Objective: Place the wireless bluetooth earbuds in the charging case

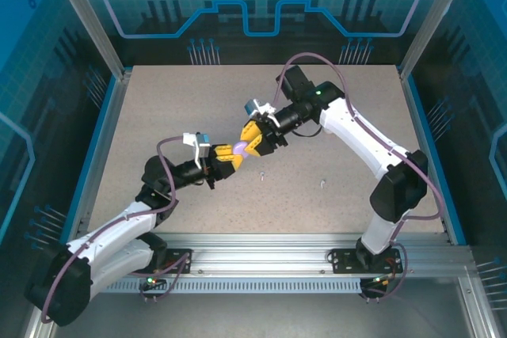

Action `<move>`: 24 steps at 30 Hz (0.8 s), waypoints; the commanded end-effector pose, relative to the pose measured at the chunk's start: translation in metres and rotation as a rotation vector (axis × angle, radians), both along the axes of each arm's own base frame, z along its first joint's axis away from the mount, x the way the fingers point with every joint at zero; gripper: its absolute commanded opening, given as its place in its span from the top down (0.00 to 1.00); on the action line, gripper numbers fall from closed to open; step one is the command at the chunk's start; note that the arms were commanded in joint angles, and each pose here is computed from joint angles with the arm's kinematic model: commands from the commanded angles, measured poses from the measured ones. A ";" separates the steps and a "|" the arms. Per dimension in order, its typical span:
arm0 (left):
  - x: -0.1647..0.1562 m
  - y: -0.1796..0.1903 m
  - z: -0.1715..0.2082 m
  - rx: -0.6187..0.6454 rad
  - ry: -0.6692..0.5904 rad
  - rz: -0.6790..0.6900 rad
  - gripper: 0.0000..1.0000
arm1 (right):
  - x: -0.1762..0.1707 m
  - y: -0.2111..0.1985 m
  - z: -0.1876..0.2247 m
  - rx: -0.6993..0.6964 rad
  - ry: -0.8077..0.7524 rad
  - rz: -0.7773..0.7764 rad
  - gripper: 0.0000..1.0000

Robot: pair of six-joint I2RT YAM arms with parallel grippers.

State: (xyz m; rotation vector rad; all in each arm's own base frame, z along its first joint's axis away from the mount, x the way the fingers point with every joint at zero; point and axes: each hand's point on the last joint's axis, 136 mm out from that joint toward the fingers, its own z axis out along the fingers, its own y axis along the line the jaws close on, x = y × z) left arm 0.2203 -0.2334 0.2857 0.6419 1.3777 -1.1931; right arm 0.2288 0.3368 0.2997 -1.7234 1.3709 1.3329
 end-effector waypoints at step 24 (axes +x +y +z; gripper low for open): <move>-0.006 0.002 -0.031 0.365 -0.071 0.011 0.34 | -0.002 -0.030 -0.035 -0.303 -0.248 -0.139 0.93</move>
